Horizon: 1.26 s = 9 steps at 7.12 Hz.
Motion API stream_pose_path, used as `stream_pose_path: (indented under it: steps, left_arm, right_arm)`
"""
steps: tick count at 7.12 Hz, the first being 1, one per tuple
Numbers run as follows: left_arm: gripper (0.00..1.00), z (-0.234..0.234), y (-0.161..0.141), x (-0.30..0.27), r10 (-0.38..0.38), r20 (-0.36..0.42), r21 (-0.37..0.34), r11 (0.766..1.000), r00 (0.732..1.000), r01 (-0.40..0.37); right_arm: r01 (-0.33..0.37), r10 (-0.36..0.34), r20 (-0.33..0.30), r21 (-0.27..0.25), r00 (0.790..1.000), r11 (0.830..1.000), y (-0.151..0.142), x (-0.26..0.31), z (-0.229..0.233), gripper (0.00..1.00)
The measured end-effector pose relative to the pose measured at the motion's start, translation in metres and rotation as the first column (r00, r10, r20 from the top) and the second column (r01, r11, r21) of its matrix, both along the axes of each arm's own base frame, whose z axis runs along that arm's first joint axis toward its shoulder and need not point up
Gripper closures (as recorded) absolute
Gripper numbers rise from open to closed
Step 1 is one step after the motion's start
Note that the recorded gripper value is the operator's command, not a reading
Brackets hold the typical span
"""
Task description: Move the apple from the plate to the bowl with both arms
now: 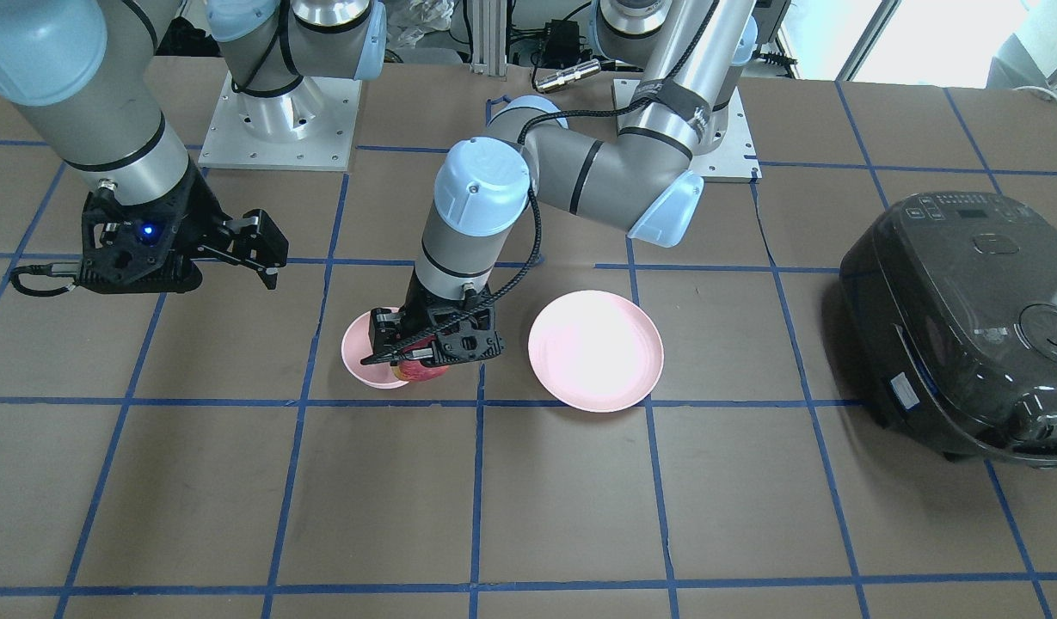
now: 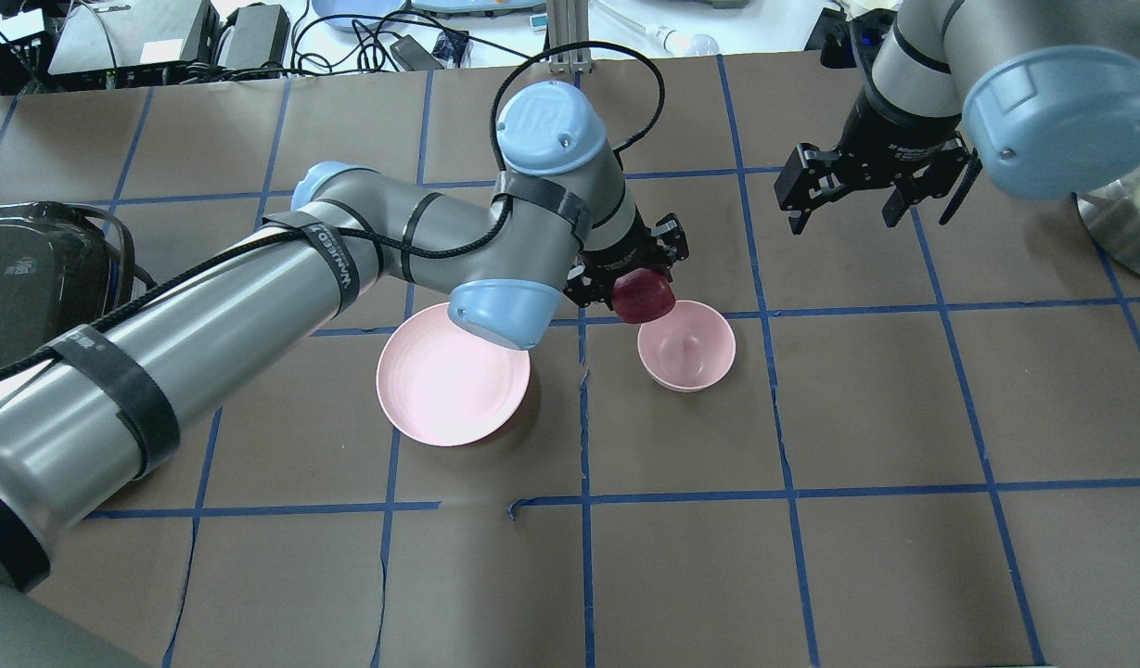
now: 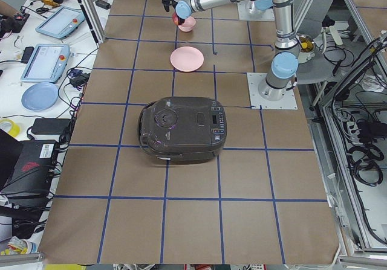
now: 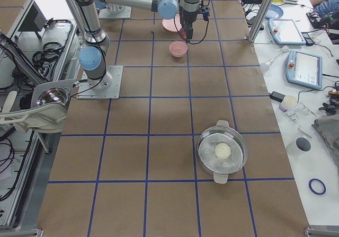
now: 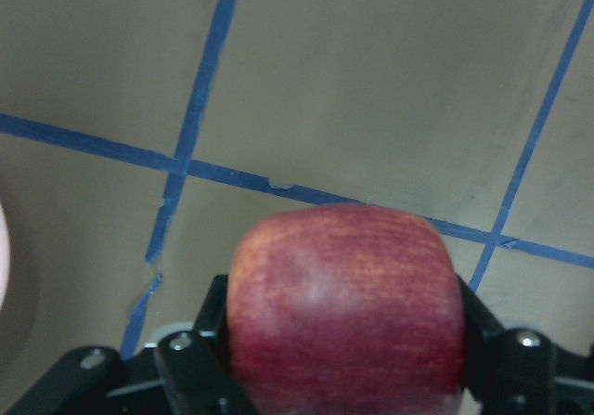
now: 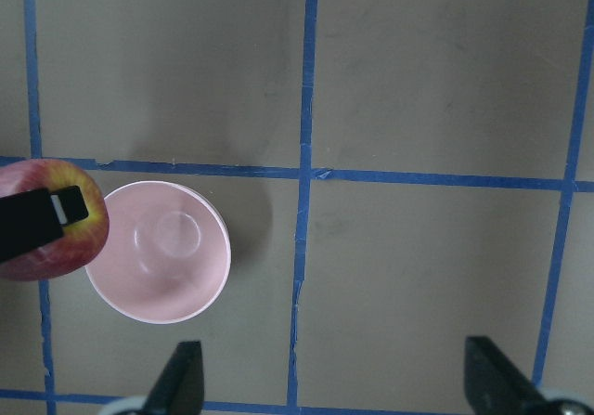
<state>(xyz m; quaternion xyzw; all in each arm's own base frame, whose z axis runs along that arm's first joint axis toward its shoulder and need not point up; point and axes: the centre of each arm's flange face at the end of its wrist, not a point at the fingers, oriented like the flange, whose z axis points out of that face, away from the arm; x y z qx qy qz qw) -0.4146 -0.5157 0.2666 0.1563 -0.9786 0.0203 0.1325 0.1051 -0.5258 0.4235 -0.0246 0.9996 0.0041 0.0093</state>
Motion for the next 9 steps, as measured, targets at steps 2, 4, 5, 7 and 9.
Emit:
stream_pose_path:
  steps: [2,4,5,7,9]
  left_arm:
    - [0.97,-0.021,0.010,-0.020,0.012,0.017,0.013,1.000,1.000,-0.012]
    - [0.56,-0.031,0.021,-0.037,0.019,0.020,0.022,1.000,1.000,-0.019]
    - [0.01,-0.031,0.024,-0.041,0.016,0.023,0.020,1.000,1.000,-0.017]
    - [0.00,-0.030,0.026,-0.044,0.011,0.020,0.016,1.000,1.000,-0.011]
    - [0.00,-0.012,0.027,-0.041,-0.051,0.014,-0.025,0.998,0.999,0.052]
  right_arm:
    - [0.027,-0.027,0.000,0.000,1.000,1.000,-0.002,-0.016,0.002,0.00]
    - [0.041,-0.041,0.002,0.003,0.999,0.999,-0.002,-0.024,0.002,0.00]
    - [0.042,-0.042,0.001,0.005,0.999,0.999,-0.002,-0.025,0.003,0.00]
    - [0.044,-0.044,0.001,0.015,0.999,0.999,-0.001,-0.025,0.002,0.00]
    - [0.042,-0.042,0.003,0.024,0.999,0.999,0.001,-0.025,0.002,0.00]
